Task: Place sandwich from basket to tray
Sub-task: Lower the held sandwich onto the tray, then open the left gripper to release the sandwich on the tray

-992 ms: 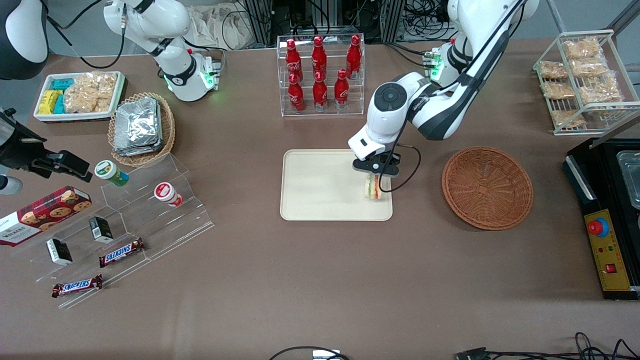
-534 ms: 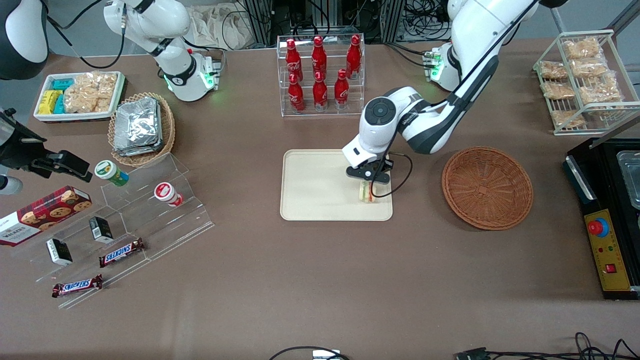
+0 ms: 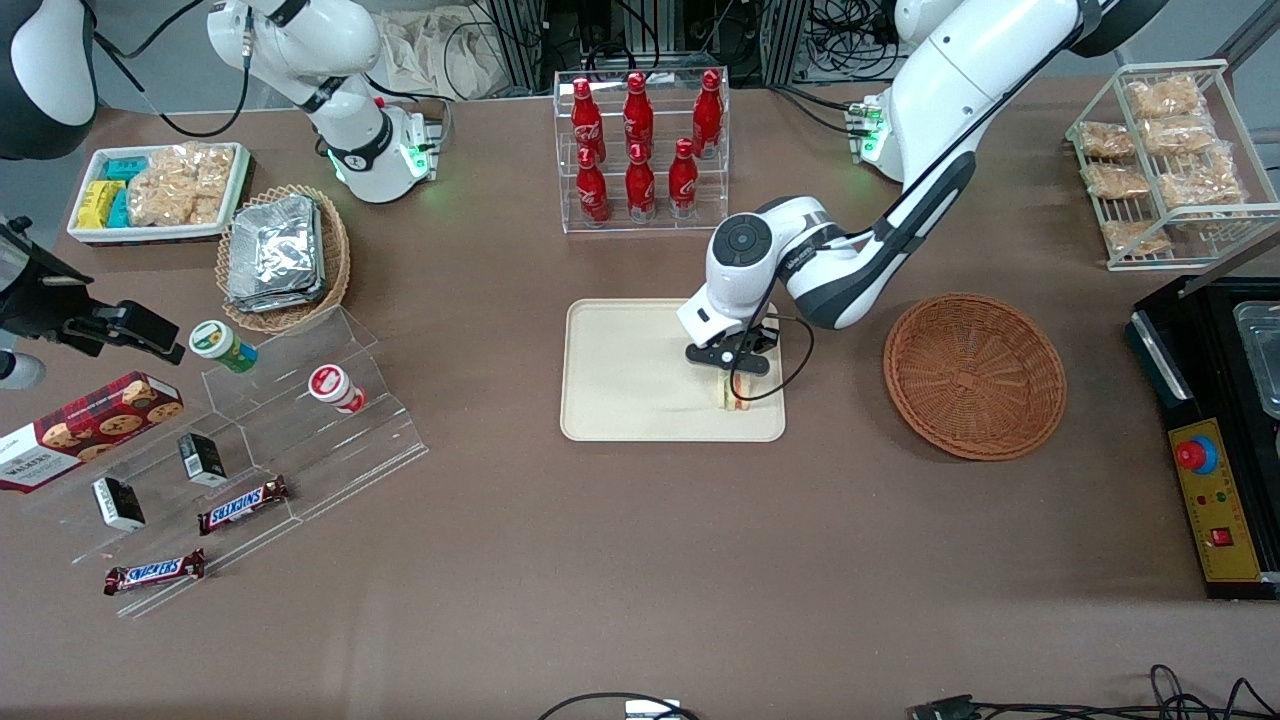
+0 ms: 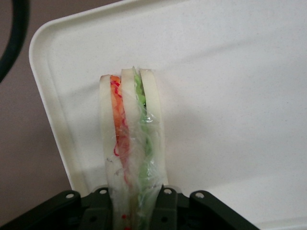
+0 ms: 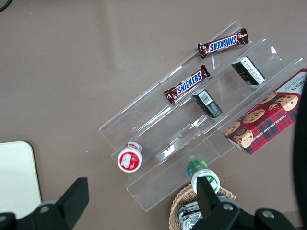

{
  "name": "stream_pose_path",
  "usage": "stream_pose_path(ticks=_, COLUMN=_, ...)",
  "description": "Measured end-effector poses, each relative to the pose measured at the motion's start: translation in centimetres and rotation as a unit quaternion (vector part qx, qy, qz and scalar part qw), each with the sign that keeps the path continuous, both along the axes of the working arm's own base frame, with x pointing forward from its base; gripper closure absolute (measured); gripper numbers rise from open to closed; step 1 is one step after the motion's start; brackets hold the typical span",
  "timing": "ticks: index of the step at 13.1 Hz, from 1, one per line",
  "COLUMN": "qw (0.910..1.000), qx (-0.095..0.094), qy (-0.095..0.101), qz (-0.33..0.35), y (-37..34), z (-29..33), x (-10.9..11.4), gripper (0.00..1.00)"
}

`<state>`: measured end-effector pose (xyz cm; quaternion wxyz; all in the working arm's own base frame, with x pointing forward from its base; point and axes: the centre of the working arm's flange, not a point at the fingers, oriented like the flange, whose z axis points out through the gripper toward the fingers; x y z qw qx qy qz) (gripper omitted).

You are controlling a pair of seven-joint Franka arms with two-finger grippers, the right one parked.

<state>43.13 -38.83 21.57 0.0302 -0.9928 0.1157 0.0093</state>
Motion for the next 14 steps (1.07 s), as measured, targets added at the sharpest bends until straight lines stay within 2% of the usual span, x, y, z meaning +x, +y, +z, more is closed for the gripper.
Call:
stream_pose_path(ticks=4, qw=0.9997, qx=-0.002, qy=-0.010, qz=0.020, y=0.0, z=0.9, x=1.2, gripper=0.32)
stream_pose_path(ticks=7, qw=0.9970, qx=0.024, qy=-0.023, qz=0.070, y=0.2, z=4.3, x=4.6, gripper=0.00)
stream_pose_path(ticks=8, qw=0.9953, qx=0.029, qy=-0.026, qz=0.089, y=0.3, z=6.0, x=6.0, gripper=0.00)
stream_pose_path(ticks=11, qw=0.9893, qx=0.027, qy=-0.028, qz=0.140, y=0.8, z=11.6, x=9.9, gripper=0.00)
stream_pose_path(ticks=14, qw=0.9799, qx=0.022, qy=-0.050, qz=0.192, y=4.2, z=16.8, x=14.1, gripper=0.00)
